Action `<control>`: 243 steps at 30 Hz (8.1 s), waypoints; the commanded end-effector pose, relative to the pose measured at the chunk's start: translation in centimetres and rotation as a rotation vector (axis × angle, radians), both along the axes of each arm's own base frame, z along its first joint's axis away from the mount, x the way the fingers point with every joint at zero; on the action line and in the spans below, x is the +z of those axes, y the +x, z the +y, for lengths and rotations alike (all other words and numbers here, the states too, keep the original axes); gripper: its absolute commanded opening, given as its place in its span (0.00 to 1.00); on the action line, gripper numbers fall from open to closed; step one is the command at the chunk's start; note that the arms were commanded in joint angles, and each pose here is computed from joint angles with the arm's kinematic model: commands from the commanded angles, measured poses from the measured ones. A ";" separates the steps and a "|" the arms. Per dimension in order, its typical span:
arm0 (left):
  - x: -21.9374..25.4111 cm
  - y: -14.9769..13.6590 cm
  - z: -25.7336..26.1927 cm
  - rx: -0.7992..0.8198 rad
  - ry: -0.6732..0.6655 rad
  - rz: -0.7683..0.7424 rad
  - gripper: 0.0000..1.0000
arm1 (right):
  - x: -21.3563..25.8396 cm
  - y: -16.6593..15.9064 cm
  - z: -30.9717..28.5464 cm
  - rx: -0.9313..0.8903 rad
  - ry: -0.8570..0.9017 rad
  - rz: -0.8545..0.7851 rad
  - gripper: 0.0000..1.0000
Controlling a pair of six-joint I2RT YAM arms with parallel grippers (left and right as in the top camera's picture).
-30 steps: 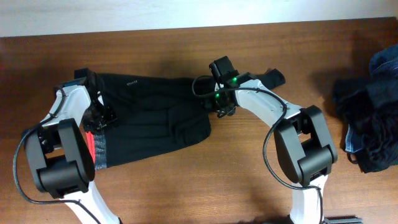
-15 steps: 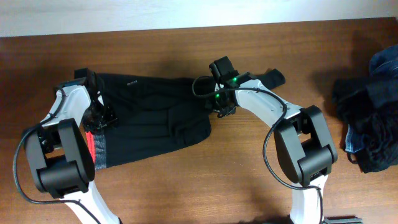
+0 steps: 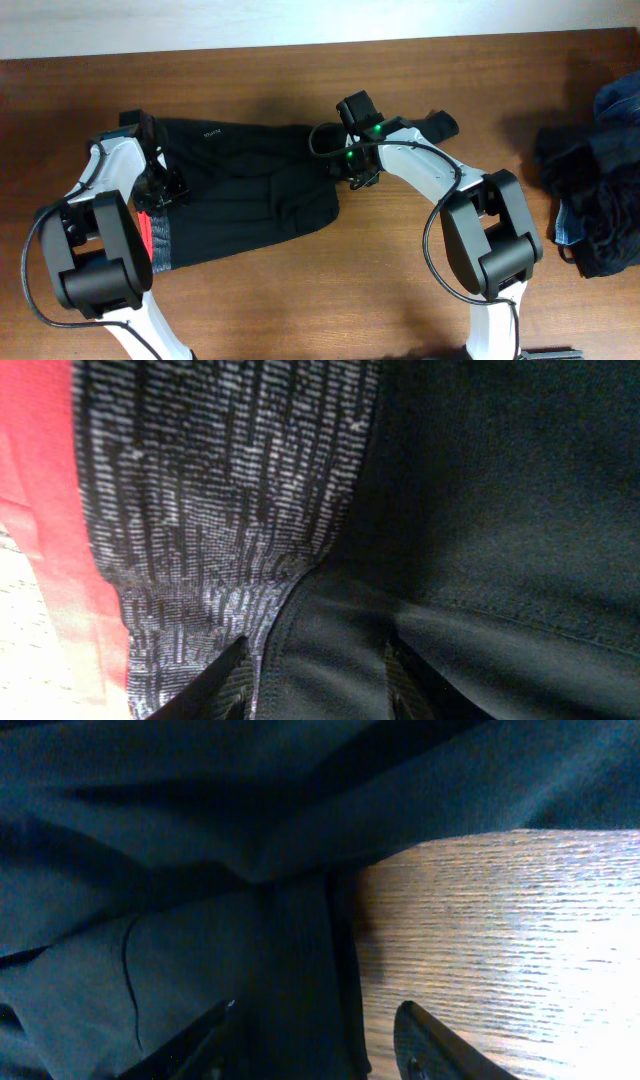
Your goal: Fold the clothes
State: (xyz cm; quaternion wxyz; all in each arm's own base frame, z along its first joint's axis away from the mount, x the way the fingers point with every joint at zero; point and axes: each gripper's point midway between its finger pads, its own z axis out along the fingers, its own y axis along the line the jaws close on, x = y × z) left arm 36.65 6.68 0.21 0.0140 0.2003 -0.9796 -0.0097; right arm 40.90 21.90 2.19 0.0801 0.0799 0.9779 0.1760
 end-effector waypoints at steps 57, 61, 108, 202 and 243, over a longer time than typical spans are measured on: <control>0.4 -0.1 0.3 0.003 0.016 -0.008 0.45 | 12.1 -3.1 -31.8 -0.369 -0.444 -0.027 0.05; 0.4 -0.1 0.3 0.003 0.016 -0.008 0.45 | 12.1 -2.7 -32.3 -0.378 -0.468 -0.041 0.24; 17.3 8.8 0.7 -0.005 0.012 -0.353 0.56 | 13.0 1.3 -28.1 -0.177 -0.253 -0.222 0.91; -4.5 7.3 -0.1 0.016 0.023 -0.236 0.57 | -1.7 10.2 -34.1 -0.112 -0.460 -0.256 0.70; -4.4 7.5 -0.1 0.016 0.023 -0.244 0.58 | 8.1 15.1 -29.5 -0.015 -0.356 -0.304 0.90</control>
